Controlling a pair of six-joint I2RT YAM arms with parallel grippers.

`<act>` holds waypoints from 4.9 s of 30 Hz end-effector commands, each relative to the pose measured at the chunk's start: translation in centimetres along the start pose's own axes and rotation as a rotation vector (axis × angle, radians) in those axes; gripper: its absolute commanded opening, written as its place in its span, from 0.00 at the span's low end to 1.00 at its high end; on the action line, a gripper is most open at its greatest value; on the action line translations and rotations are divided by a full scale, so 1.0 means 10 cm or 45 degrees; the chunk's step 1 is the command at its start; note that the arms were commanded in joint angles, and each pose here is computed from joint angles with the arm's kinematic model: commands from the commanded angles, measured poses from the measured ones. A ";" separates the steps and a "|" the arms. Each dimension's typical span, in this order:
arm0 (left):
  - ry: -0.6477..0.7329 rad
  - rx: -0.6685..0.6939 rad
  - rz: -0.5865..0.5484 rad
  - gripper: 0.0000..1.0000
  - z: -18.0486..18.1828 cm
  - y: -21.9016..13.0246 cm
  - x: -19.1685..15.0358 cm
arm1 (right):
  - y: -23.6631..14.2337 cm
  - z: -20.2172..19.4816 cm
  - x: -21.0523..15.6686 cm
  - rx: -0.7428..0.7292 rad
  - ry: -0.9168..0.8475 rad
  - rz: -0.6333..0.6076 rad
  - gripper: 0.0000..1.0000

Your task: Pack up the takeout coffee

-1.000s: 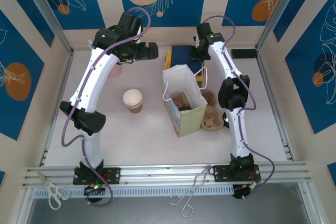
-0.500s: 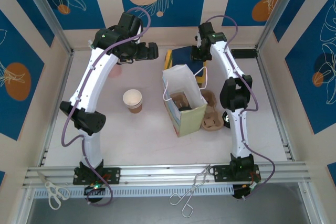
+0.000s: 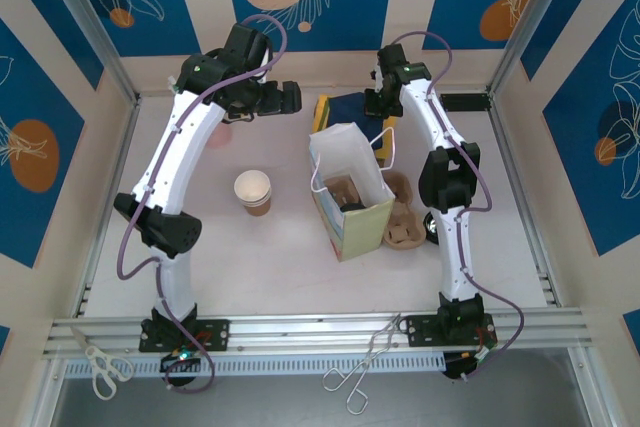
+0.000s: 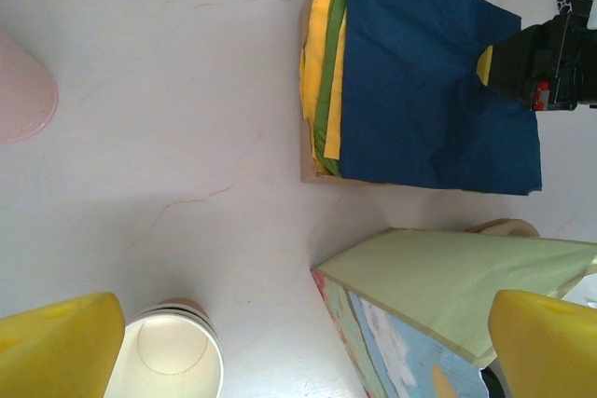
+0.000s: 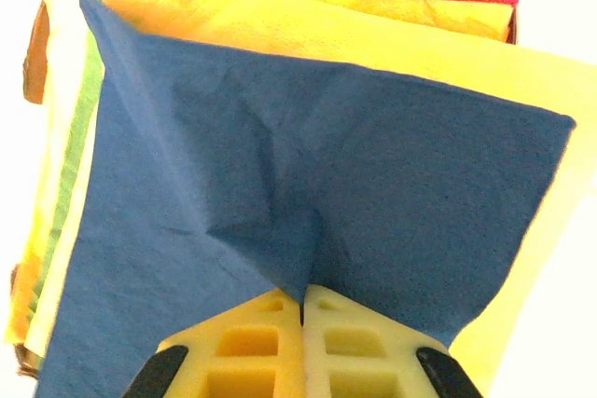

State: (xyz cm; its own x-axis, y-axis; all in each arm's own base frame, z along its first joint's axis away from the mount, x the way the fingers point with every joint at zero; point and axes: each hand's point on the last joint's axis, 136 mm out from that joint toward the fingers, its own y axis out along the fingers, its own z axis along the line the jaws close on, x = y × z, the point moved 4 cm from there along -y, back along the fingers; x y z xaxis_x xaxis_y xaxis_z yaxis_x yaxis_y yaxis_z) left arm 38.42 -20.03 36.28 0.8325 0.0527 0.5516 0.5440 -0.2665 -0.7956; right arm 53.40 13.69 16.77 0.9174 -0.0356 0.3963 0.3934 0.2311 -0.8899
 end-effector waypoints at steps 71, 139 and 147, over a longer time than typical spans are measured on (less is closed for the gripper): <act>0.040 -0.294 -0.207 1.00 -0.09 -0.74 -0.55 | -3.49 0.91 -1.43 0.112 -0.319 -0.519 0.00; 0.014 0.102 -0.234 1.00 0.60 -0.42 -0.54 | -3.28 -0.55 -1.24 -0.114 0.351 -0.695 0.99; -0.062 0.404 -0.298 1.00 1.54 -0.08 -0.66 | -2.31 -1.41 -1.49 -0.241 0.616 -0.633 0.99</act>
State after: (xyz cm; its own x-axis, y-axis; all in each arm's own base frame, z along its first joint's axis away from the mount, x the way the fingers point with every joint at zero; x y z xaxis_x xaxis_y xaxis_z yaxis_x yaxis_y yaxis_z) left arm 33.67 -8.31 29.68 0.7418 0.1280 0.6583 0.6664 -0.0307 -0.7450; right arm 30.48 -4.14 29.08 0.6122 -0.4989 0.6134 0.6668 -0.0910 -0.7396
